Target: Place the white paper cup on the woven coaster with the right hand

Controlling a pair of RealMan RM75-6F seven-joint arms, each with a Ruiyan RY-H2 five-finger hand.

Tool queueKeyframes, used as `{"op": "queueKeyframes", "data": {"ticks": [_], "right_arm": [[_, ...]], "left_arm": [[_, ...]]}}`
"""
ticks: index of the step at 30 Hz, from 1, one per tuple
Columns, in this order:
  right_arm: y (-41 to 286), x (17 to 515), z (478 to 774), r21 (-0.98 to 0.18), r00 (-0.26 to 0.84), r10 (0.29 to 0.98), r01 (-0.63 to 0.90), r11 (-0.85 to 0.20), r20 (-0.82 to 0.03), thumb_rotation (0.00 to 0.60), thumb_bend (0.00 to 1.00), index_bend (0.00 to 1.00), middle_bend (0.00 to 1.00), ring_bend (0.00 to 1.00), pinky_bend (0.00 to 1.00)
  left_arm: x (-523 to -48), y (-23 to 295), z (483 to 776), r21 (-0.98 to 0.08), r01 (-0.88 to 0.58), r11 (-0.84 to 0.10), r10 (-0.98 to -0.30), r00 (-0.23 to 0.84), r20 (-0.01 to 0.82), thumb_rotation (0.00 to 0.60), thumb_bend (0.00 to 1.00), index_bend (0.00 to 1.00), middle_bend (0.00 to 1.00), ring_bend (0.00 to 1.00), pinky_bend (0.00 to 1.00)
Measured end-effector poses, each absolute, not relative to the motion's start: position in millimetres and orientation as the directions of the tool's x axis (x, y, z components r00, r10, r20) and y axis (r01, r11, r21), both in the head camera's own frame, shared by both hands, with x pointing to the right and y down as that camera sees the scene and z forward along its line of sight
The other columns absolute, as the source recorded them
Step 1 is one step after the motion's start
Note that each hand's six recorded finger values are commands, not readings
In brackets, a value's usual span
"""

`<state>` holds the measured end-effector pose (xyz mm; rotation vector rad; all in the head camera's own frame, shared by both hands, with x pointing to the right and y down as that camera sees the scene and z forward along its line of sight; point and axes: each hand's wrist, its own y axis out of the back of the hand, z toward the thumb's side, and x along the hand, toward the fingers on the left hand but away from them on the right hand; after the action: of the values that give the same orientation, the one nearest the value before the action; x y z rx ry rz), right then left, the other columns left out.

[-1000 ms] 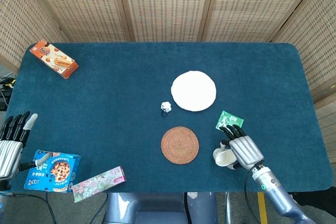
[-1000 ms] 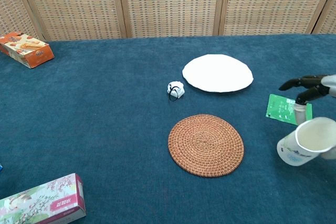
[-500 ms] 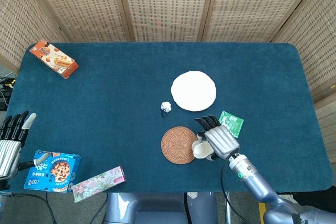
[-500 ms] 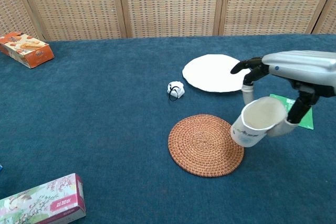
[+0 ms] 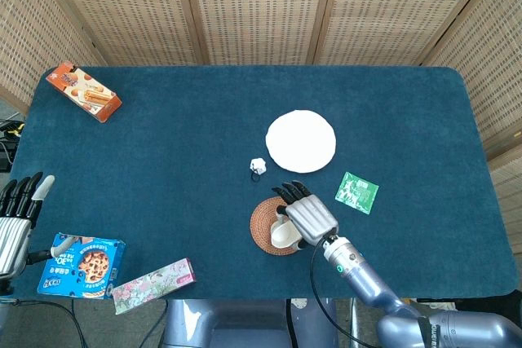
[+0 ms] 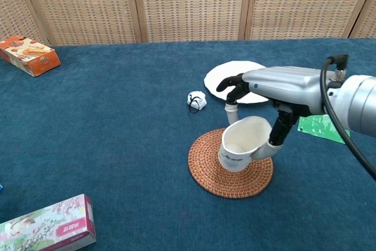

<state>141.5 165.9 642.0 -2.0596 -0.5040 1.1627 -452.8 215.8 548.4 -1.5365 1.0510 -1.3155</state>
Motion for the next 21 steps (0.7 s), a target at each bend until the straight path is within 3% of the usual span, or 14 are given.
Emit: {"op": "queueKeyframes", "data": {"ticks": [16, 19, 21], "right_arm": [[157.9, 136.9, 660.9, -0.734, 0.484, 0.634, -0.026, -0.679, -0.603, 0.600, 0.03, 0.46, 0.06, 0.00, 0.00], [157.9, 138.0, 663.1, -0.733, 0.480, 0.635, -0.027, -0.679, -0.606, 0.600, 0.03, 0.39, 0.02, 0.00, 0.00], [157.4, 138.8, 664.5, -0.735, 0.476, 0.638, -0.027, -0.678, -0.606, 0.600, 0.03, 0.27, 0.00, 0.00, 0.00]], "left_arm": [[-453.9, 215.4, 548.7, -0.950, -0.079, -0.301, -0.951, 0.098, 0.294, 0.000, 0.08, 0.00, 0.00, 0.00, 0.00], [-453.6, 215.4, 548.9, -0.950, -0.078, -0.302, -0.951, 0.099, 0.294, 0.000, 0.08, 0.00, 0.00, 0.00, 0.00], [-453.5, 215.4, 549.0, -0.950, -0.078, -0.301, -0.951, 0.100, 0.293, 0.000, 0.08, 0.00, 0.00, 0.00, 0.00]]}}
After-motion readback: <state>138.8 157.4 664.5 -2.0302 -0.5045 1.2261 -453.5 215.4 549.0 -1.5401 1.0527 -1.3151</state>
